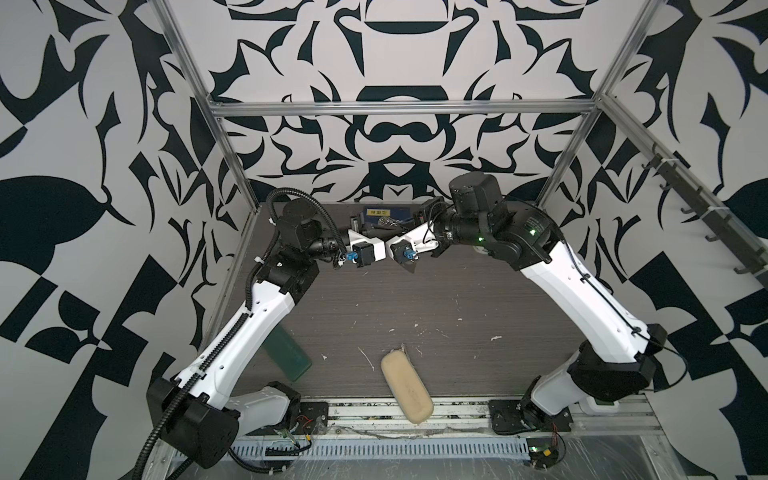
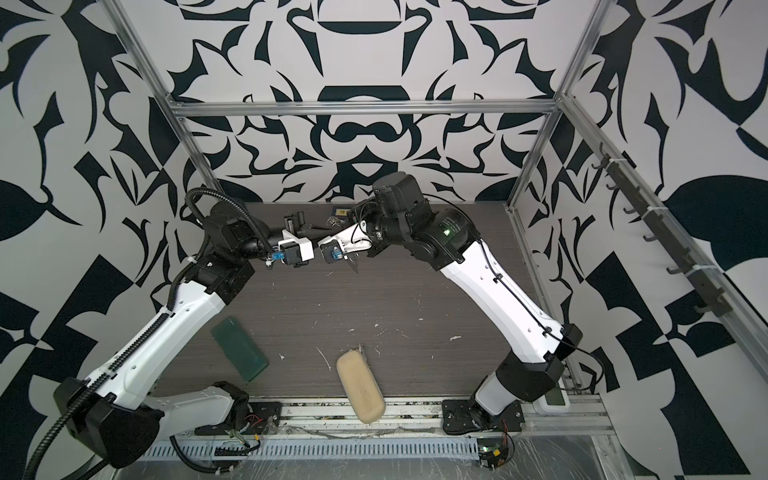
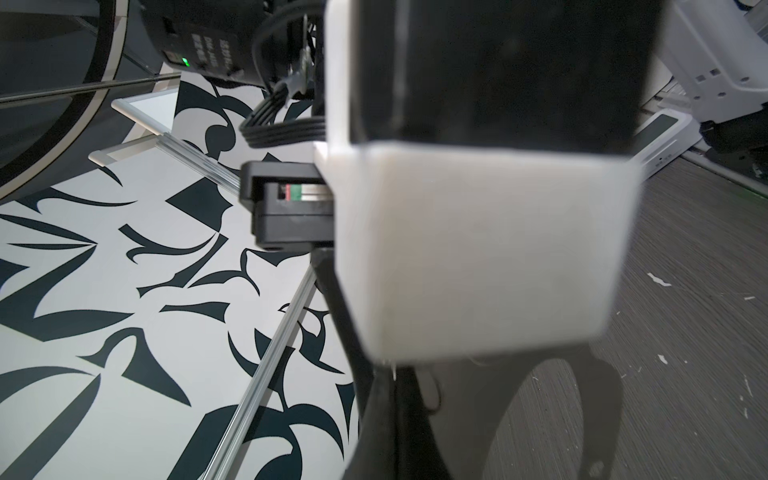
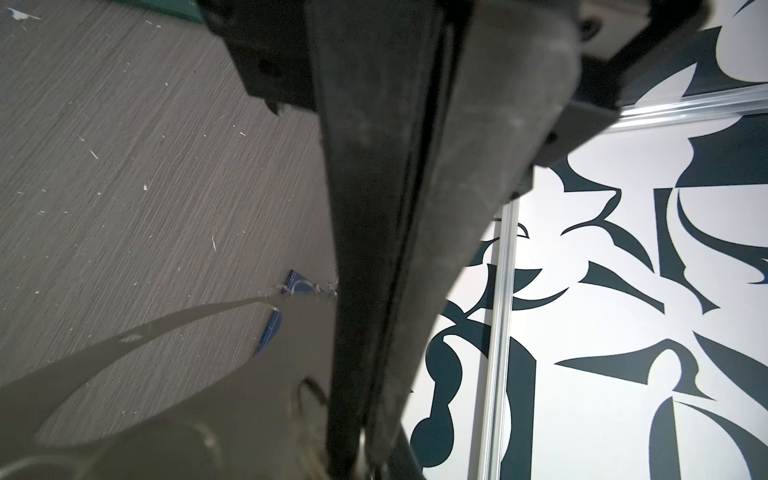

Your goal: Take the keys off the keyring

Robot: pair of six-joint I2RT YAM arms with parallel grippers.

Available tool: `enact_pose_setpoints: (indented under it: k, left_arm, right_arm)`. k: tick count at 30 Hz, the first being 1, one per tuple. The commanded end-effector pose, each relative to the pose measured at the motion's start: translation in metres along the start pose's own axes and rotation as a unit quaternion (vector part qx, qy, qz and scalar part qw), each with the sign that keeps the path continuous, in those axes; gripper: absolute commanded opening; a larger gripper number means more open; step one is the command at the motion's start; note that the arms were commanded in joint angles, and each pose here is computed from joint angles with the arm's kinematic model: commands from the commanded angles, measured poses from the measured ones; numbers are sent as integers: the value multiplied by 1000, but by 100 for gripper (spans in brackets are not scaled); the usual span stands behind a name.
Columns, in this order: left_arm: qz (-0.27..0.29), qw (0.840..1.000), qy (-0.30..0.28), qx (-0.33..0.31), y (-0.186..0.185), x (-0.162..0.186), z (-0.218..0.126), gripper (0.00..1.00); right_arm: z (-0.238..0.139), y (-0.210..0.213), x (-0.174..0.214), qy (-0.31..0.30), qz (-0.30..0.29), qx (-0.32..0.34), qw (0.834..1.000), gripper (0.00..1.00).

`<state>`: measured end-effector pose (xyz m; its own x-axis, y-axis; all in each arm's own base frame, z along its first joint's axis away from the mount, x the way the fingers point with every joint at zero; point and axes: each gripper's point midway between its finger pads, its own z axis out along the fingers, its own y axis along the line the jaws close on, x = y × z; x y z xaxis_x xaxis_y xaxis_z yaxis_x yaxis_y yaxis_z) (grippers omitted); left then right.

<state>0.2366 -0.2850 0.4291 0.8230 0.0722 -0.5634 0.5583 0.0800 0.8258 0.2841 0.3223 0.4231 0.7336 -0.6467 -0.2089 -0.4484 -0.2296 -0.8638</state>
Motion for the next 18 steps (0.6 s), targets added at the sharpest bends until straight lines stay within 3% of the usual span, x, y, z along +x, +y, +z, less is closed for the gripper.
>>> enact_pose_setpoints:
  k: [1, 8, 12, 18]
  left_arm:
    - [-42, 996, -49, 62, -33, -16, 1, 0]
    - [-44, 996, -51, 60, -28, -19, -4, 0]
    - [-60, 995, -53, 65, -24, -20, -7, 0]
    - [-104, 991, -34, 77, -28, -14, -11, 0]
  right_arm:
    - [-40, -65, -12, -19, 8, 136, 990, 7]
    - [-50, -50, -24, -67, 79, 114, 988, 11]
    - [-53, -36, -33, -126, 148, 96, 976, 13]
    - [-47, -13, -22, -130, 196, 79, 969, 20]
